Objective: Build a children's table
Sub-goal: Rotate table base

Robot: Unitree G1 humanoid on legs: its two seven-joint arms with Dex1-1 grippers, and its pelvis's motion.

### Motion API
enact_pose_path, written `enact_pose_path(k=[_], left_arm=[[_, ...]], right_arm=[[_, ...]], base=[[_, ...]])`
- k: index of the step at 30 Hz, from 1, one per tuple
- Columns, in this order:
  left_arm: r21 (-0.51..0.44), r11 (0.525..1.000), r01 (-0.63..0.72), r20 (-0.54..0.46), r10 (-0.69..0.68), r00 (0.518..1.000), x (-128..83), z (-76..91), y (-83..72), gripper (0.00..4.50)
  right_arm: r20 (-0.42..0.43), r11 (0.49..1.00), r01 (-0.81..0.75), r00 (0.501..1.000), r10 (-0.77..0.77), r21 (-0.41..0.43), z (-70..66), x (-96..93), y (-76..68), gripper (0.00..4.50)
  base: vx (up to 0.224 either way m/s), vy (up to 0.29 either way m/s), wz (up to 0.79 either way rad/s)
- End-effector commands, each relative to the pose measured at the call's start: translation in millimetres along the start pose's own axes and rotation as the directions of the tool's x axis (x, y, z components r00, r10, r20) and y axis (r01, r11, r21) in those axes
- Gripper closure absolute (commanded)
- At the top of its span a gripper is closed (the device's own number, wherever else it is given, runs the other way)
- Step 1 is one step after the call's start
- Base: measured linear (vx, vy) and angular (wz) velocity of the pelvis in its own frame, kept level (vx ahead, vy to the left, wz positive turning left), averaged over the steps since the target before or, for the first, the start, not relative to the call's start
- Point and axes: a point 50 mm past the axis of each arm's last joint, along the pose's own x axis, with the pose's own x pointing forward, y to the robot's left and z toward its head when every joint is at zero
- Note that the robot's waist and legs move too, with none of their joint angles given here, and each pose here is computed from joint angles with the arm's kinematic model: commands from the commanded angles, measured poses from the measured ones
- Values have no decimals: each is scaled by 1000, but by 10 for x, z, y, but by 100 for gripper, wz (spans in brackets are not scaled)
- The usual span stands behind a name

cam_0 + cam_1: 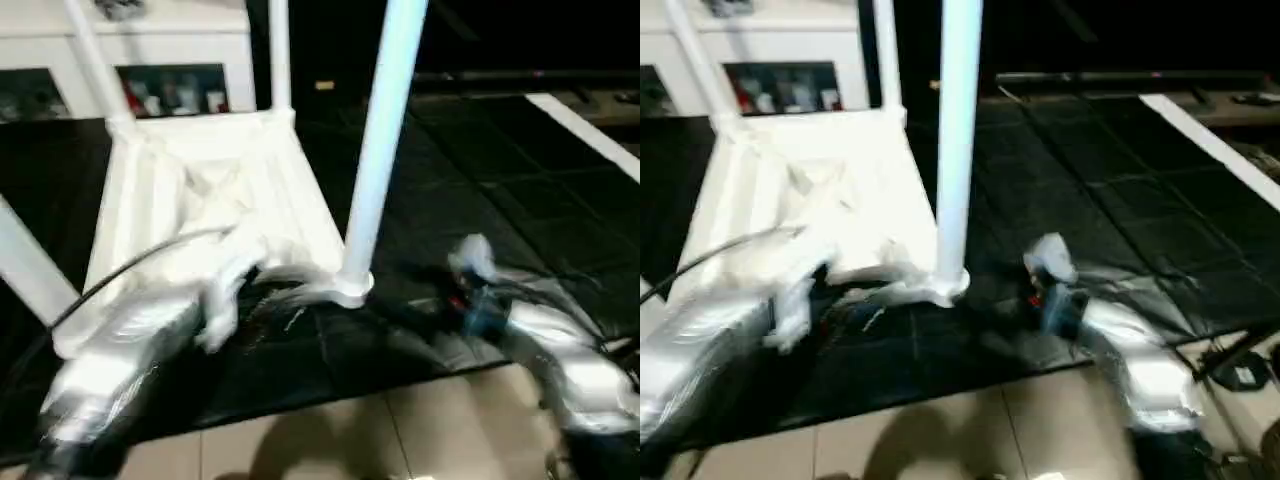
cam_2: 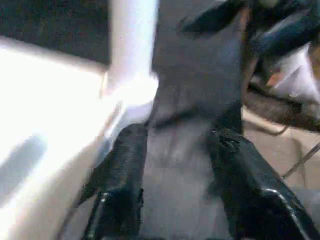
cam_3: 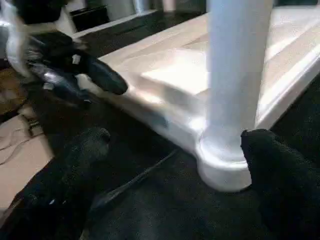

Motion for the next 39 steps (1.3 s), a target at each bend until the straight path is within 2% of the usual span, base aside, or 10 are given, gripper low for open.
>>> enact_pose_path(k=[1,5,8,10,14,22,27,30,34,39], left_arm=[[-1,1000,-11,-99,11,995,-180,-114,-31,196],[-83,995,-58,-274,33,961,-568,-324,-88,178],[-95,993,-73,-300,41,953,-638,-339,-91,153],[-135,987,-82,-361,28,932,-815,-352,-141,136],[-163,978,-132,-438,48,898,-1032,-370,-183,100],[-127,962,-243,-500,149,853,-1337,-253,-127,36],[-119,951,-284,-519,185,834,-1508,-183,-101,2],[-64,952,-300,-457,240,857,-1509,-114,-29,2],[-17,957,-291,-214,281,935,-1254,48,88,2],[-30,970,-242,-13,242,970,-933,89,136,2]], right_arm=[[-6,994,-109,994,109,29,35,4,103,0],[36,988,-144,989,142,59,12,231,142,0],[49,988,-138,990,135,63,1,322,138,0],[66,993,-103,993,99,59,-40,595,108,0],[115,996,-41,993,31,82,-13,807,36,0],[136,975,199,968,-211,98,2,822,-200,0],[133,913,395,904,-406,104,-46,600,-445,0],[118,875,475,867,-484,99,-80,464,-545,0],[36,752,655,752,-658,78,-203,211,-734,0],[-18,838,541,841,-541,66,-296,273,-599,0]], base=[[0,0,0],[0,0,0],[0,0,0],[0,0,0],[0,0,0],[0,0,0],[0,0,0],[0,0,0],[0,0,0],[0,0,0]])
